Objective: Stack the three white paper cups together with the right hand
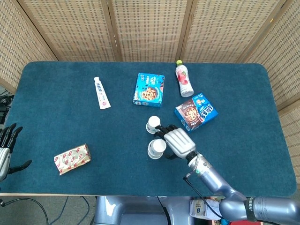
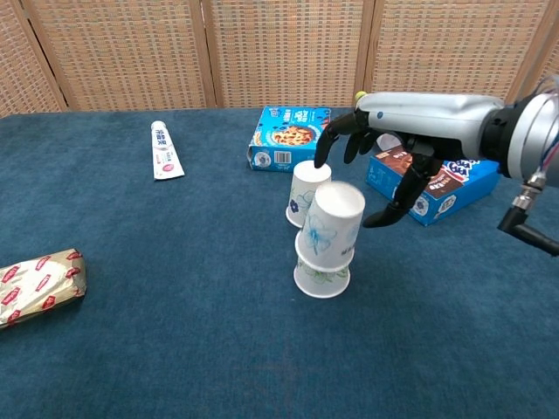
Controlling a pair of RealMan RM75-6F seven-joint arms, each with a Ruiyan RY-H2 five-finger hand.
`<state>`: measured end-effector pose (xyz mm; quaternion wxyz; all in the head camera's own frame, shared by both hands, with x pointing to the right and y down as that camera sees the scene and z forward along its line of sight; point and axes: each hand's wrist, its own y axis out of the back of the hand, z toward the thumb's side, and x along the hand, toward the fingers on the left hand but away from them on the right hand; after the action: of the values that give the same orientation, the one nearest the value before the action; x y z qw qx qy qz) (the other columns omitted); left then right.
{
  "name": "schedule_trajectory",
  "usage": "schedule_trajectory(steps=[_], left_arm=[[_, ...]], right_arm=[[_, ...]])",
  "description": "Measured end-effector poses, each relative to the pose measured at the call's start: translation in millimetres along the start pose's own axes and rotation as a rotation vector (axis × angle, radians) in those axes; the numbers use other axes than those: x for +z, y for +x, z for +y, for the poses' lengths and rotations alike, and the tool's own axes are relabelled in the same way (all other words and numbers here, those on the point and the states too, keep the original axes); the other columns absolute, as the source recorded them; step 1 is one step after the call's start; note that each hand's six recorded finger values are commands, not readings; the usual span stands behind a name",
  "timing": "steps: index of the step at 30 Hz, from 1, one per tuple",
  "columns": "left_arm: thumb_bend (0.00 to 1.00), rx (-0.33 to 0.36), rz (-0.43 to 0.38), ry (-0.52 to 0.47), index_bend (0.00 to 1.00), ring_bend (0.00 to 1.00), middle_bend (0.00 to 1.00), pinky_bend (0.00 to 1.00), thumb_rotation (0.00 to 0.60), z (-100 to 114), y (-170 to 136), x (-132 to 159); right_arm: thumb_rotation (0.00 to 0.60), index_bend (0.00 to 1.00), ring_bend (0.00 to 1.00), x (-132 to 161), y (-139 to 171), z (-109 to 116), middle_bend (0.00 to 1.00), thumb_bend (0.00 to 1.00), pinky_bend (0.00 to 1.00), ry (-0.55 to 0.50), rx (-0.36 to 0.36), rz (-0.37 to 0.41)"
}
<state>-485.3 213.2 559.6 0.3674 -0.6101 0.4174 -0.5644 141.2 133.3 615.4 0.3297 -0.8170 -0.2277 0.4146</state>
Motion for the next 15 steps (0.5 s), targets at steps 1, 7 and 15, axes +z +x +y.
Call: schedule_trajectory(steps=[1, 7, 15], left_arm=[[0.11, 0.0, 0.0, 0.0, 0.0, 0.0, 0.0, 0.0, 0.6, -0.1, -0.1, 0.0], [0.11, 0.0, 0.0, 0.001, 0.0, 0.0, 0.0, 0.0, 0.6, -0.2, -0.2, 0.3], [0.11, 0.01, 0.005, 0.005, 0.0, 0.0, 0.0, 0.0, 0.6, 0.7, 1.4, 0.0]], right_arm=[[0.6, 0.27, 0.22, 1.2, 0.8, 0.6, 0.16, 0.26, 0.25, 0.0, 0.0, 0.006], [0.6, 0.26, 0.13, 5.7, 3.4, 9.0, 0.11, 0.26, 0.17, -0.005, -0.023, 0.026], [0.6, 0.26, 0.13, -3.4, -10.0, 27.2, 0.16, 0.26, 0.17, 0.005, -0.106, -0.001]])
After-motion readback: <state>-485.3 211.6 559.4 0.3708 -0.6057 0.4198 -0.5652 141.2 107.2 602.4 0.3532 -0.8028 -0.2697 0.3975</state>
